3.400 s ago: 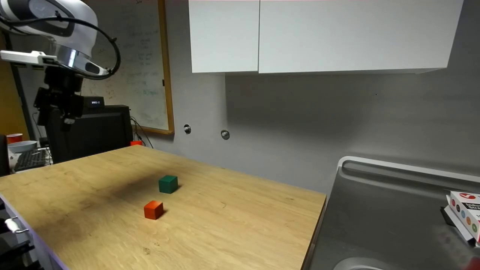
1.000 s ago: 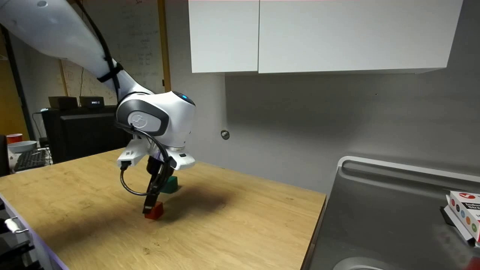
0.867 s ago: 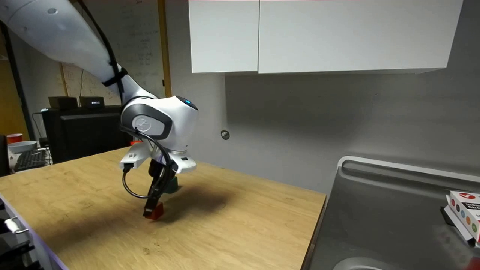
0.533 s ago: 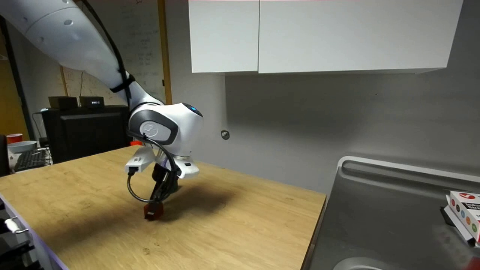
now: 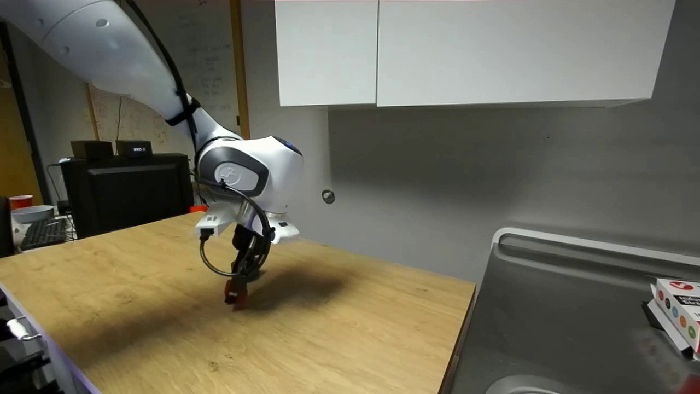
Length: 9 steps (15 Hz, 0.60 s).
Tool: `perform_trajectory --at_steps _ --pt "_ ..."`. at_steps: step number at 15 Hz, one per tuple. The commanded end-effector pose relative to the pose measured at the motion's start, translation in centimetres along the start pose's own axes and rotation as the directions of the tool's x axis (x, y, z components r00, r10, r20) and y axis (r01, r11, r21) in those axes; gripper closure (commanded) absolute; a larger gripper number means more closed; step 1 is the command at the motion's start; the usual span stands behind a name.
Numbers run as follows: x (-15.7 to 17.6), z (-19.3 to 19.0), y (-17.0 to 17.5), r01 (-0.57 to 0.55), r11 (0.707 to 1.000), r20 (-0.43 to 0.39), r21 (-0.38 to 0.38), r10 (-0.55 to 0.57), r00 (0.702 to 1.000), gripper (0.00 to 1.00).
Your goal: Put the orange block on the green block
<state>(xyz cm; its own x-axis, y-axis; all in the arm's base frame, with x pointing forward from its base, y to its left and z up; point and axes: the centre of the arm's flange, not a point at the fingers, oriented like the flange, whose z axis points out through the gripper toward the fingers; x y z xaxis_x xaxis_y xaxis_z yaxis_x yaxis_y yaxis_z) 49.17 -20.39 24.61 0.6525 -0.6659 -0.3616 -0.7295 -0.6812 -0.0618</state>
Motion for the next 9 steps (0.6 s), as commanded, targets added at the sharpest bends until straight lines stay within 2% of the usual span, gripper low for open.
perform_trajectory --at_steps 1,5,9 --pt "-0.7 -4.4 -3.0 0.017 0.999 -0.035 -0.028 -0.018 0.999 0.81" --pt "-1.3 -7.7 -7.5 0.072 0.995 -0.065 -0.073 -0.077 0.995 0.81" --pt "-2.4 -8.6 -12.4 0.135 0.983 -0.057 -0.122 -0.143 0.988 0.81"
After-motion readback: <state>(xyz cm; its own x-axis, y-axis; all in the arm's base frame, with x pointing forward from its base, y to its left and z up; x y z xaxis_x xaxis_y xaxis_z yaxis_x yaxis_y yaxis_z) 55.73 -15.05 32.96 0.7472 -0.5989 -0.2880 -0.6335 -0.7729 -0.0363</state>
